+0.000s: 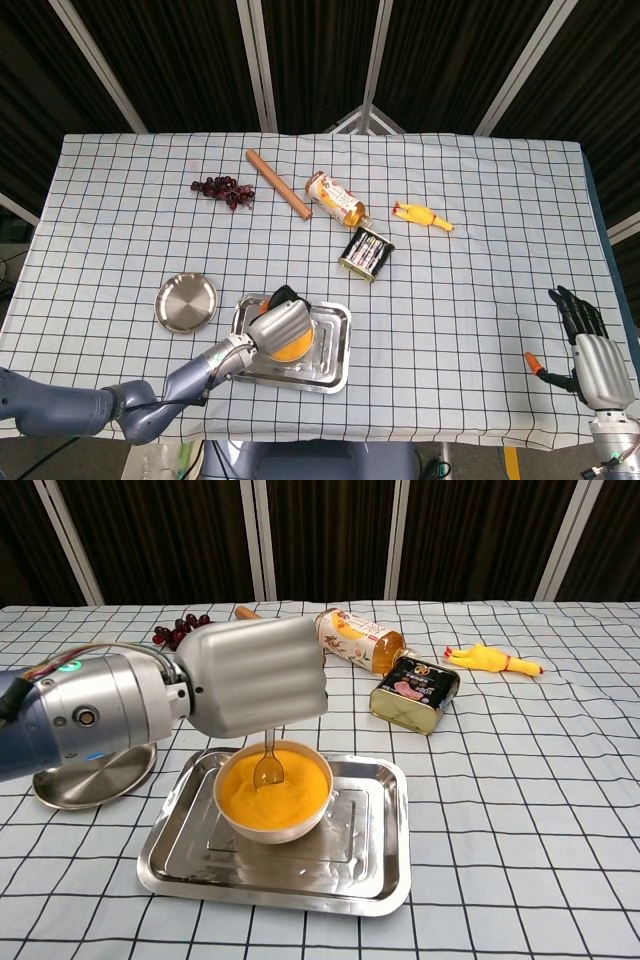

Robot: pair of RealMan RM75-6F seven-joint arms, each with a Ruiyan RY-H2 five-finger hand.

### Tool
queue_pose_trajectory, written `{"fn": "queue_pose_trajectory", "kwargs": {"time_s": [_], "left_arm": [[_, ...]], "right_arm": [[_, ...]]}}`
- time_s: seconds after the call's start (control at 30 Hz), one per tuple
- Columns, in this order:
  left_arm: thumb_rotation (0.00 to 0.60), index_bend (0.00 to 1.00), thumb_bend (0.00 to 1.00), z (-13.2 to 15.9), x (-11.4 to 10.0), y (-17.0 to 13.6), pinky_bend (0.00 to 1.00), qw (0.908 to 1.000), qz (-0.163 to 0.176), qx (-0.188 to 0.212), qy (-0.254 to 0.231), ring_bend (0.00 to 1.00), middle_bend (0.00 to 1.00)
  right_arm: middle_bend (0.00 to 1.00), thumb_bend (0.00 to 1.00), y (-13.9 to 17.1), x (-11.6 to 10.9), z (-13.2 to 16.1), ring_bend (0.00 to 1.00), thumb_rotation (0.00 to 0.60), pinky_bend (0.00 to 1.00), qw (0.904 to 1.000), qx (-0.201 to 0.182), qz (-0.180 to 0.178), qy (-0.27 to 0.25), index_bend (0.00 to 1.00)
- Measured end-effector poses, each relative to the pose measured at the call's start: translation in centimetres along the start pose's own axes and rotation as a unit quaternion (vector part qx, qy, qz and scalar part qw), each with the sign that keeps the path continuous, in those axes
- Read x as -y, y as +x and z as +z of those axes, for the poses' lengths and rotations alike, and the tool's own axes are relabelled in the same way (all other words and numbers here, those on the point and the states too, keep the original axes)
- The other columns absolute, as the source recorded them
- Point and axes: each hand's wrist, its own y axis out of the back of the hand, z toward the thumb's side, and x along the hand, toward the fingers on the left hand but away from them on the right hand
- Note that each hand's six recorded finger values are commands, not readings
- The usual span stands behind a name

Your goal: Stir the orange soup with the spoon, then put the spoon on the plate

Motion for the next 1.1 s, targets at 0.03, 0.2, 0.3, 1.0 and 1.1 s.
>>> {"fn": "queue_pose_trajectory", "kwargs": {"time_s": [0.03, 0.2, 0.3, 1.0, 1.1], "left_arm": [[0.600, 0.81, 0.57, -0.1, -0.2, 0.0, 1.00, 1.0000, 0.002, -0.001, -0.001, 1.00, 1.00], [0.600, 0.81, 0.57, -0.3, -0.7, -0.1, 1.00, 0.9999, 0.009, -0.003, -0.007, 1.00, 1.00], [0.600, 0.81, 0.57, -0.3, -0.9, -0.3, 1.00, 0.9999, 0.013, -0.001, -0.007, 1.00, 1.00], [0.600, 0.81, 0.57, -1.3, -1.1, -1.8, 1.00, 0.9996, 0.021, -0.008, -0.019, 1.00, 1.00], [0.600, 0.81, 0.57, -1.6, -1.0, -2.0, 1.00, 0.9997, 0.021, -0.008, -0.012, 1.00, 1.00]], "right_arm": [[0.00, 0.34, 0.0, 0.0, 0.0, 0.00, 0.600, 0.00, 1.0000, 0.000, 0.000, 0.000, 0.00], [0.00, 0.34, 0.0, 0.0, 0.0, 0.00, 0.600, 0.00, 1.0000, 0.001, 0.000, -0.001, 0.00], [0.00, 0.34, 0.0, 0.0, -0.1, 0.00, 0.600, 0.00, 1.0000, 0.002, 0.000, -0.001, 0.00], [0.00, 0.34, -0.1, 0.0, -0.1, 0.00, 0.600, 0.00, 1.0000, 0.004, 0.001, -0.003, 0.00], [0.00, 0.34, -0.1, 0.0, -0.1, 0.00, 0.600, 0.00, 1.0000, 0.005, 0.002, -0.004, 0.00]]}}
